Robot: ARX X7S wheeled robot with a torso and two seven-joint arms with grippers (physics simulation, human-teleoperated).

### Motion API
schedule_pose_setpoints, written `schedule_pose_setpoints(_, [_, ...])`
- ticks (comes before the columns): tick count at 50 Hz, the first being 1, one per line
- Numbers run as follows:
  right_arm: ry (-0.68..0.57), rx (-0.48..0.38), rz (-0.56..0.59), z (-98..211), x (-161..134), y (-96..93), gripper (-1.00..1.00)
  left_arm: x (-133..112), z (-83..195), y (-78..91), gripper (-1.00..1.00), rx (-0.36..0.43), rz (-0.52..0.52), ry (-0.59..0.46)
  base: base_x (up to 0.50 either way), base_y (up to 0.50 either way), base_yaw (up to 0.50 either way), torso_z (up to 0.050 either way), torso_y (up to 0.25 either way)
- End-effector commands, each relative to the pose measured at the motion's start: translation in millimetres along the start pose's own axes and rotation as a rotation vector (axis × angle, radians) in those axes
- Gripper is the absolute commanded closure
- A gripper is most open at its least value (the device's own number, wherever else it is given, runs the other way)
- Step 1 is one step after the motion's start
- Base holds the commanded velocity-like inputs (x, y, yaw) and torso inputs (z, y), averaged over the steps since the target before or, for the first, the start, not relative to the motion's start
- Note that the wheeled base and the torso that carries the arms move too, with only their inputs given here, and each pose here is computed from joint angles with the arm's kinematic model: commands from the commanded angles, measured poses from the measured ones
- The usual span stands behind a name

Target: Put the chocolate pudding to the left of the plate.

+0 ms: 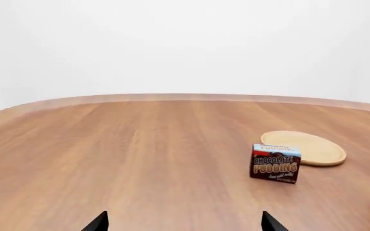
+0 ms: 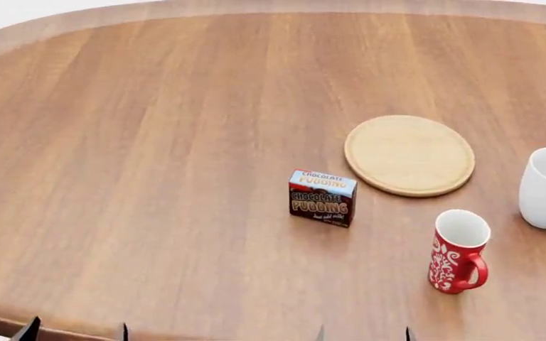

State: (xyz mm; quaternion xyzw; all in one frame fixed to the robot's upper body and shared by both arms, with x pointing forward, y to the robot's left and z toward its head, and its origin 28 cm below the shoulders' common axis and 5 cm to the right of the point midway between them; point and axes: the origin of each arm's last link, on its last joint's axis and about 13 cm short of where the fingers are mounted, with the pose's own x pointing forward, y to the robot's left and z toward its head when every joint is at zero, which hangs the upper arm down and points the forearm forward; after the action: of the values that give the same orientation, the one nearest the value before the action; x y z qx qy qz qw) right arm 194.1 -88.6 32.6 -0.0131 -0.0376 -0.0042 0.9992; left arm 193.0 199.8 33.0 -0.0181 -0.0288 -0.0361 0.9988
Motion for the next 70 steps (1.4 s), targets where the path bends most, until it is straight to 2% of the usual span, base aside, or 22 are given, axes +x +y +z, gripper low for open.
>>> schedule_pose_setpoints(1, [-0.107,-0.006,-0.025,31.1,-16.1,-0.5,-1.00,-17.5,31.5,-1.3,-1.00,0.034,0.038,-0.090,0.00,0.00,0.00,0.000,0.000])
schedule_pose_setpoints(2, [-0.107,-0.006,-0.025,31.1,-16.1,-0.5,-1.00,-17.5,31.5,-1.3,-1.00,0.034,0.038,-0.090,0.00,0.00,0.00,0.000,0.000])
schedule_pose_setpoints(3, [-0.137,0.003,-0.020,46.1,-25.7,-0.1,-1.00,-29.8,48.8,-1.6,-1.00,0.043,0.052,-0.159,0.00,0.00,0.00,0.000,0.000])
schedule_pose_setpoints(6, [-0.144,0.009,-0.020,49.5,-27.2,-0.5,-1.00,-32.4,52.8,-1.9,-1.00,0.046,0.052,-0.175,0.03,0.00,0.00,0.000,0.000])
schedule_pose_setpoints(11, [-0.089,0.025,-0.027,41.0,-20.4,-1.5,-1.00,-26.4,45.2,-1.9,-1.00,0.019,0.035,-0.149,0.14,0.00,0.00,0.000,0.000])
schedule_pose_setpoints(28, [-0.066,0.019,-0.014,38.4,-18.6,0.5,-1.00,-26.2,44.8,-2.2,-1.00,0.022,0.026,-0.147,0.27,0.00,0.00,0.000,0.000])
schedule_pose_setpoints(70, [-0.072,0.001,0.008,38.1,-21.0,2.0,-1.00,-27.5,44.8,-2.8,-1.00,0.020,0.018,-0.148,0.36,0.00,0.00,0.000,0.000])
